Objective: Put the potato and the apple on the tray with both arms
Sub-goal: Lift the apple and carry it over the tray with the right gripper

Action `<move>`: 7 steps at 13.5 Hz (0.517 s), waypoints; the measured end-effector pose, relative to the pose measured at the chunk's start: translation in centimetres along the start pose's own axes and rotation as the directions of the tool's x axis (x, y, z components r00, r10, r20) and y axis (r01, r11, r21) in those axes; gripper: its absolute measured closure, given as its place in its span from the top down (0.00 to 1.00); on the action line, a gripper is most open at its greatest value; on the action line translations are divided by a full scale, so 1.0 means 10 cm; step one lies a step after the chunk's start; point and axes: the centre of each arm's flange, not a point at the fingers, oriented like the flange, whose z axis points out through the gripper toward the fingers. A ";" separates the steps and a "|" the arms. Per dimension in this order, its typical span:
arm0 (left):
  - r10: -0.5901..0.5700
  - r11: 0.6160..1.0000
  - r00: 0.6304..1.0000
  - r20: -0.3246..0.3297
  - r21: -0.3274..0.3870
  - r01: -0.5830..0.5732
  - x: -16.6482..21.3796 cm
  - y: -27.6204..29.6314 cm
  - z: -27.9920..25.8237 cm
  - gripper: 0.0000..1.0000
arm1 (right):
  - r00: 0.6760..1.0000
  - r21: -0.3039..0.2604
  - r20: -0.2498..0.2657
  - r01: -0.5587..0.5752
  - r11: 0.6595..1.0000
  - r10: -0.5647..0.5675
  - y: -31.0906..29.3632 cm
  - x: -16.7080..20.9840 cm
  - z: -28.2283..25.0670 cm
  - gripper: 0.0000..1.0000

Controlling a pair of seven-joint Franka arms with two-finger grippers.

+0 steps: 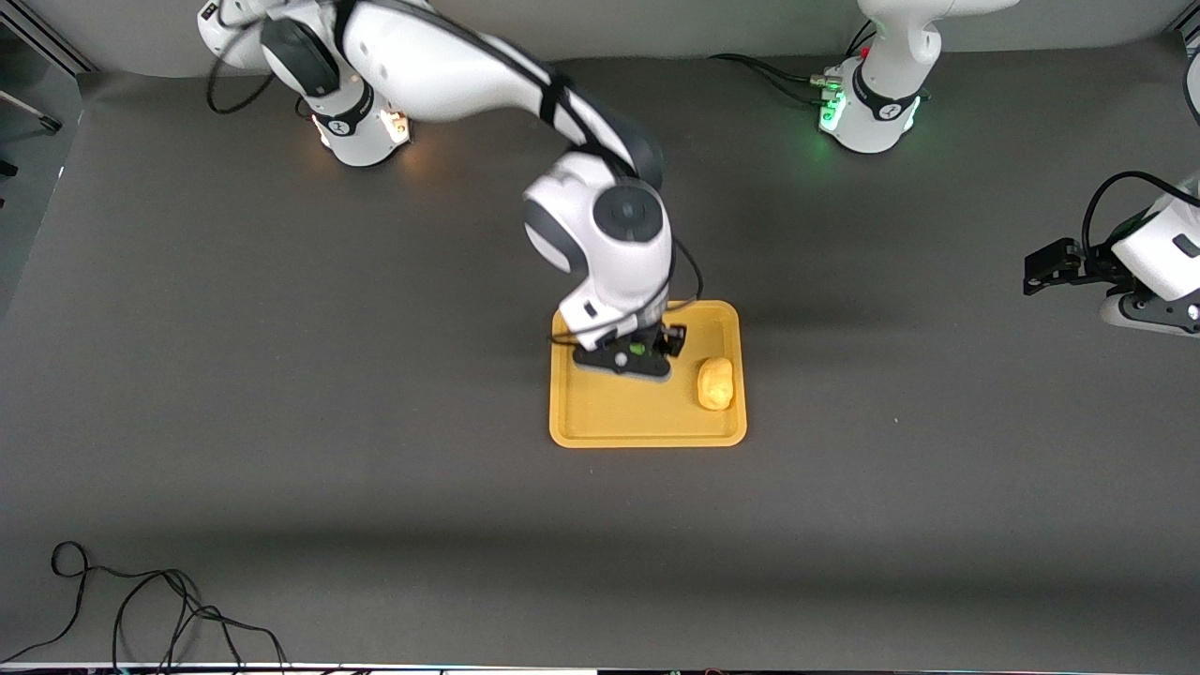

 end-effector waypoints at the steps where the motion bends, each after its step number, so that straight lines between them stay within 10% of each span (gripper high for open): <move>1: 0.001 1.000 1.000 0.002 -0.001 -0.001 0.00 0.00 0.01 1.00 | 1.000 -0.013 -0.019 0.007 1.000 -0.007 -0.01 0.00 0.28 0.65; 7: 0.002 1.000 1.000 -0.003 0.001 -0.002 -0.01 0.01 -0.03 1.00 | 0.999 0.006 -0.047 0.025 1.000 -0.024 -0.03 -0.06 0.95 0.65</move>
